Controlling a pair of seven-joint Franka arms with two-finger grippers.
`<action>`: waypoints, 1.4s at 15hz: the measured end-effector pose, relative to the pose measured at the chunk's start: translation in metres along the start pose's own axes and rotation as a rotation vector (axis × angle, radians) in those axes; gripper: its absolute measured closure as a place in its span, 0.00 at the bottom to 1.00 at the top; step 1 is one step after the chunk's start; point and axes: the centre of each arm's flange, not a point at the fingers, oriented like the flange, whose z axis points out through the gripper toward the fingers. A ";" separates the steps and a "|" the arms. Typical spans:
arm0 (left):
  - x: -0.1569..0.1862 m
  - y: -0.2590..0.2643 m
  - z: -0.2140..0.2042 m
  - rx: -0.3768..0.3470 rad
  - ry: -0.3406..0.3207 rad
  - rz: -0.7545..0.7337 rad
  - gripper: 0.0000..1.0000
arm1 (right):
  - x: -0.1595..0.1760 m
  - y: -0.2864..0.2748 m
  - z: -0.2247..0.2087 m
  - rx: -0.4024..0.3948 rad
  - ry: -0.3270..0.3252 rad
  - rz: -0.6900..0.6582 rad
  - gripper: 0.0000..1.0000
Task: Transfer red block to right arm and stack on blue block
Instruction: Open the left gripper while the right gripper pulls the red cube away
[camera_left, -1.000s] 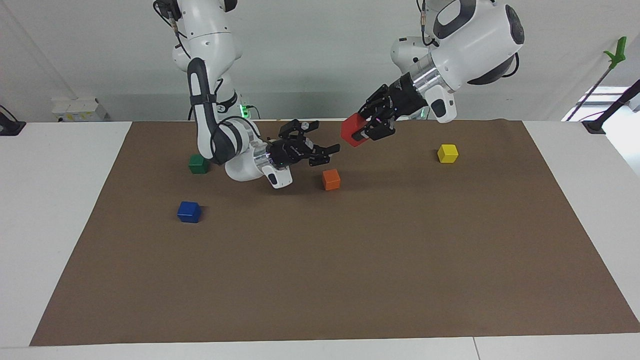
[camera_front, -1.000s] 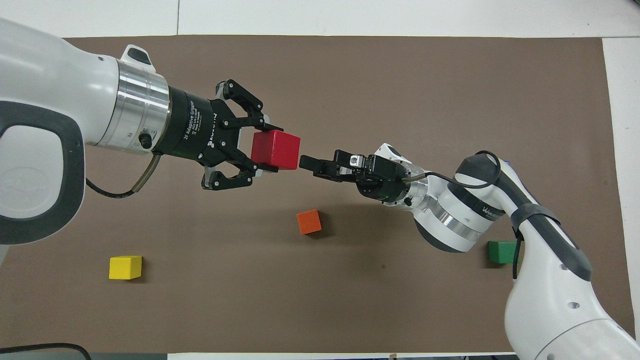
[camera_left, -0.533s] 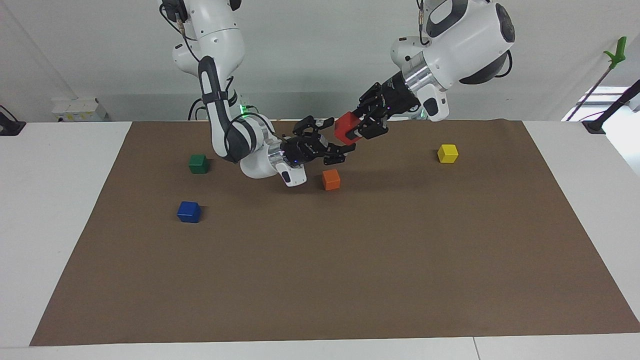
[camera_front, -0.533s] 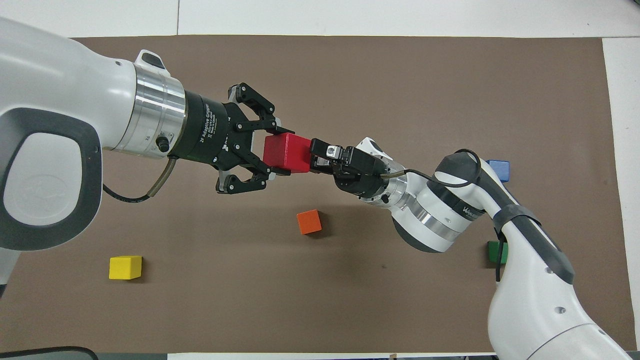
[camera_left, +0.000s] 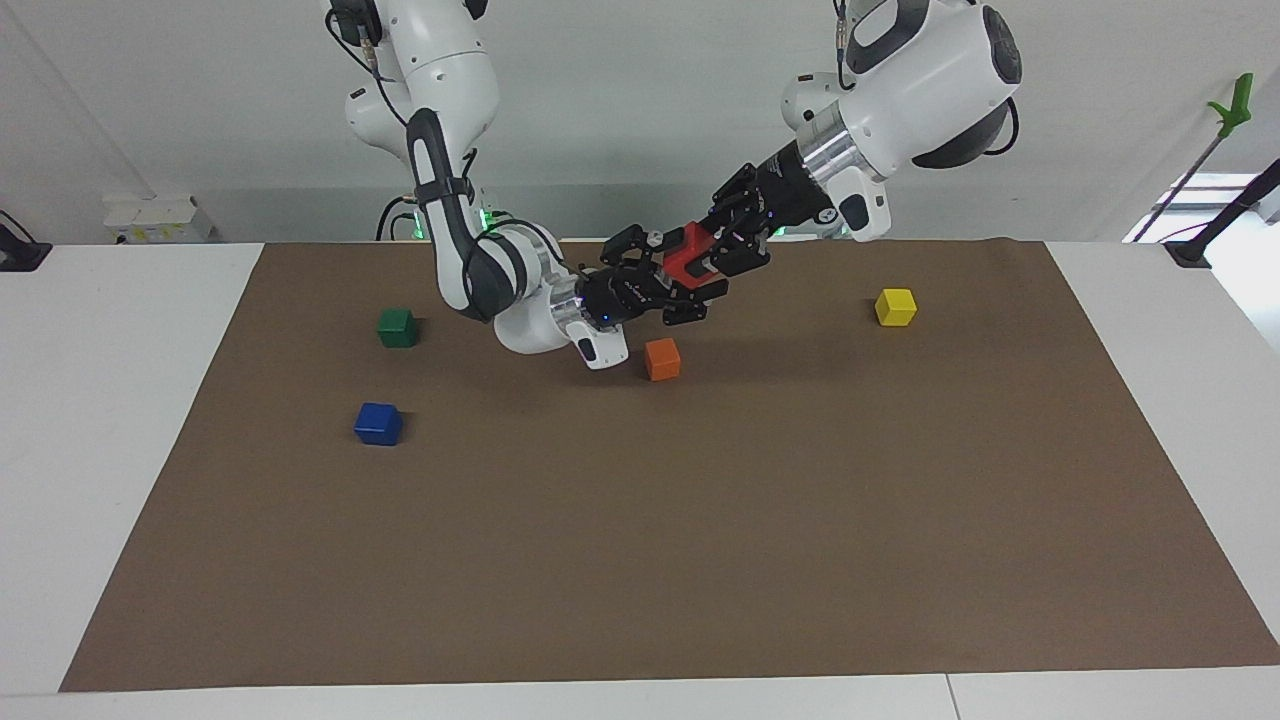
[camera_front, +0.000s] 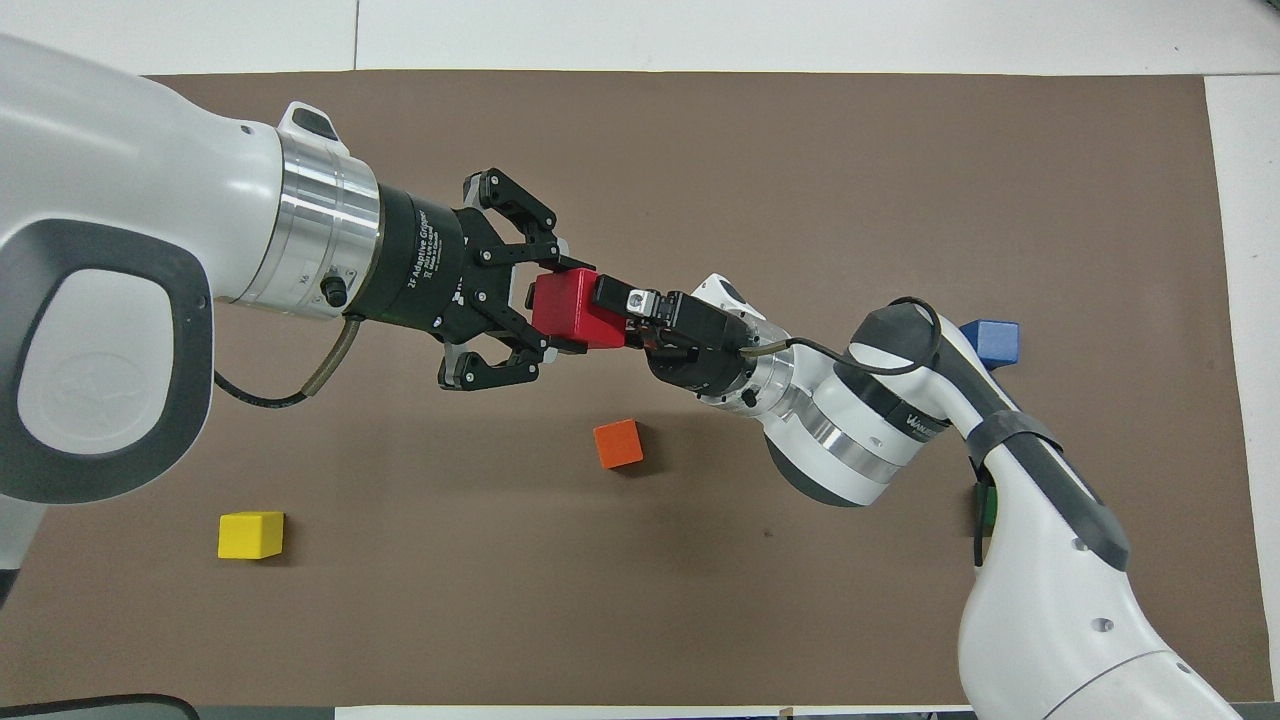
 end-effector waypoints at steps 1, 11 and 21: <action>0.000 0.000 0.000 0.000 0.000 0.000 0.46 | 0.000 0.001 -0.001 -0.002 0.001 0.002 0.00; 0.009 0.004 -0.004 -0.010 0.008 -0.009 0.46 | 0.004 -0.002 -0.001 0.006 0.005 0.053 0.42; -0.002 0.002 -0.003 -0.021 0.004 0.008 0.00 | 0.007 -0.001 -0.001 -0.021 0.015 0.053 0.42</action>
